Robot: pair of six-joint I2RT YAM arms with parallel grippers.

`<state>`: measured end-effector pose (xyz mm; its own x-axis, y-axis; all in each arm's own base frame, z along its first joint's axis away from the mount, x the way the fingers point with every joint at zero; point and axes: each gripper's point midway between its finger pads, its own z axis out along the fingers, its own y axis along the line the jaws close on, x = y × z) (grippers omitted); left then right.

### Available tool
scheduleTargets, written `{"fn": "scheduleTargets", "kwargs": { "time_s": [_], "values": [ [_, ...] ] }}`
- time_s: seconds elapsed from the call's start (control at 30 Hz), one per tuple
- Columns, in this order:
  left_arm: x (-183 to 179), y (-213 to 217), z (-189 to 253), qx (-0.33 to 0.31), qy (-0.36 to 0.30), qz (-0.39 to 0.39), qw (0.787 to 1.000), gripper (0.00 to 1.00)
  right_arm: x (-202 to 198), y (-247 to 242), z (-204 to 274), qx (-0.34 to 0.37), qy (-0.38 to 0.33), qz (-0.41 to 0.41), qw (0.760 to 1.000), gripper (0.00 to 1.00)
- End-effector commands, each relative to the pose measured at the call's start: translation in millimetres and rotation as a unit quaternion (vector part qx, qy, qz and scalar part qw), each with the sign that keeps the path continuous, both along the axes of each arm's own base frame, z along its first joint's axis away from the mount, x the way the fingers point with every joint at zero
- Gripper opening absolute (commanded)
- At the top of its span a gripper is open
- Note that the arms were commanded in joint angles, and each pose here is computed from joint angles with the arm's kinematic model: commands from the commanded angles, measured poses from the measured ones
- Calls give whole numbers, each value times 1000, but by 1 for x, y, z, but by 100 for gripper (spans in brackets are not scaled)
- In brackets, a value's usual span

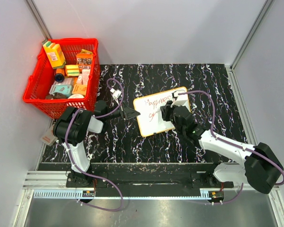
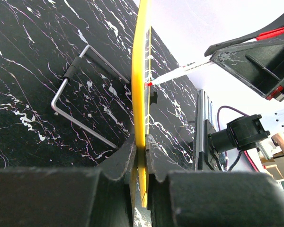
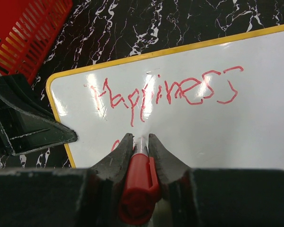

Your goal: Write a sentence on the whiteboard

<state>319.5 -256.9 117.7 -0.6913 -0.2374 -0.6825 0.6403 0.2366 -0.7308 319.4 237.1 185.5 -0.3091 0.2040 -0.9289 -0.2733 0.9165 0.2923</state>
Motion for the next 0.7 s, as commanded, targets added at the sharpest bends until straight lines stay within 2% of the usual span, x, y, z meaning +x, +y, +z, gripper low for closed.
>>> {"fn": "scheduleTargets", "kwargs": {
  "time_s": [0.0,0.37,0.67],
  "values": [
    [-1,-6,33,-17,-90,-20,996,0,12,-7,28,18,-31,-22,999,0],
    [-1,-6,32,-16,-88,-20,996,0,0,-6,-1,3,11,-3,1000,0],
    [-1,-6,31,-16,-88,-21,996,0,-4,-8,7,8,4,2,1000,0]
  ]
}}
